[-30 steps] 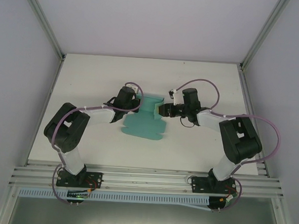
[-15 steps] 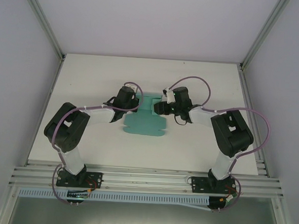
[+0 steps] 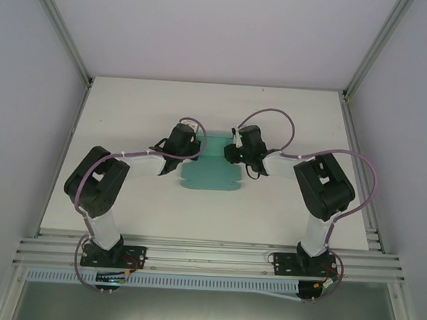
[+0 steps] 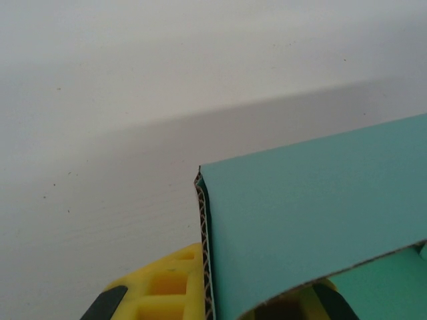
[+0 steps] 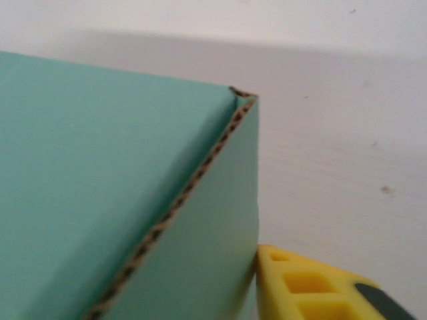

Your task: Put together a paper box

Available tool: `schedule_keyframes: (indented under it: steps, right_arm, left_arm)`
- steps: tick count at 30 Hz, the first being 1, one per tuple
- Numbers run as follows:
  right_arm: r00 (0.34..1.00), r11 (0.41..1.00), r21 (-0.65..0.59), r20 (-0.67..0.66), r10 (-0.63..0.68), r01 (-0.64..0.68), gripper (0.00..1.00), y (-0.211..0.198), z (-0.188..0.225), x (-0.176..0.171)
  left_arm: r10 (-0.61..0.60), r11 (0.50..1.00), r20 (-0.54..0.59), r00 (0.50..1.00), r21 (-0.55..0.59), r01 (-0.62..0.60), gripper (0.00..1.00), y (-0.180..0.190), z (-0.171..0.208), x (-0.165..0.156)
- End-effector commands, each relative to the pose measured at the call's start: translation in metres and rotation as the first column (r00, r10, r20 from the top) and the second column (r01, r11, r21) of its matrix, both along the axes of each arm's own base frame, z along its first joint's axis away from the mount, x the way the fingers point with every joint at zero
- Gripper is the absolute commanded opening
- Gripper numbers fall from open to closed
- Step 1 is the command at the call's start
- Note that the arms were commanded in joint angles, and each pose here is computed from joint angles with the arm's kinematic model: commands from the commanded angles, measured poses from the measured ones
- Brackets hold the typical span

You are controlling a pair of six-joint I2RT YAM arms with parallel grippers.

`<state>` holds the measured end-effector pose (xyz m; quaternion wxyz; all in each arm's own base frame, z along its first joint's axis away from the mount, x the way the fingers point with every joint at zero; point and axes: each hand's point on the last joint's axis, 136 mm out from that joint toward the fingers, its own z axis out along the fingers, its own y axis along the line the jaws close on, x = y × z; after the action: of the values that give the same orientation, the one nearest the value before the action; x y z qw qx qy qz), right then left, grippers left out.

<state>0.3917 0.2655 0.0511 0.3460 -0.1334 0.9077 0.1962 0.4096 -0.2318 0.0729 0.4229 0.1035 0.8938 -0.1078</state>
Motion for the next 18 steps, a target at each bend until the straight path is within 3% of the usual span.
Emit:
schedule_keyframes:
  steps: [1,4,9,12,14,16,18]
  right_arm:
    - [0.987,0.981,-0.104,0.019,-0.163,0.164,0.2,-0.02,-0.01,0.014]
    - [0.962,0.943,-0.198,-0.004,-0.274,0.268,0.08,-0.042,-0.019,0.012]
    - [0.911,0.824,-0.417,0.026,-0.411,0.383,0.0,-0.085,-0.024,0.003]
    - [0.872,0.701,-0.563,0.075,-0.484,0.438,0.0,-0.117,-0.02,-0.004]
    - [0.835,0.573,-0.666,0.143,-0.531,0.479,0.0,-0.142,-0.011,-0.009]
    - [0.798,0.457,-0.72,0.224,-0.559,0.522,0.0,-0.161,0.001,-0.01]
    - [0.777,0.392,-0.741,0.271,-0.568,0.545,0.0,-0.17,0.008,-0.011]
  left_arm:
    - [-0.058,0.998,-0.019,0.998,0.03,0.059,0.0,-0.017,-0.002,-0.008]
    - [-0.025,0.998,-0.023,0.999,0.05,0.026,0.0,-0.012,-0.001,-0.008]
    - [0.056,0.995,-0.031,0.998,0.082,-0.053,0.0,0.002,0.001,-0.006]
    - [0.085,0.992,-0.029,0.996,0.095,-0.082,0.0,0.007,0.005,-0.006]
    - [0.118,0.986,-0.029,0.993,0.119,-0.114,0.0,0.014,0.006,-0.005]
    - [0.157,0.978,-0.034,0.987,0.145,-0.151,0.0,0.021,0.006,-0.004]
    - [0.183,0.97,-0.038,0.982,0.167,-0.174,0.0,0.026,0.005,-0.003]
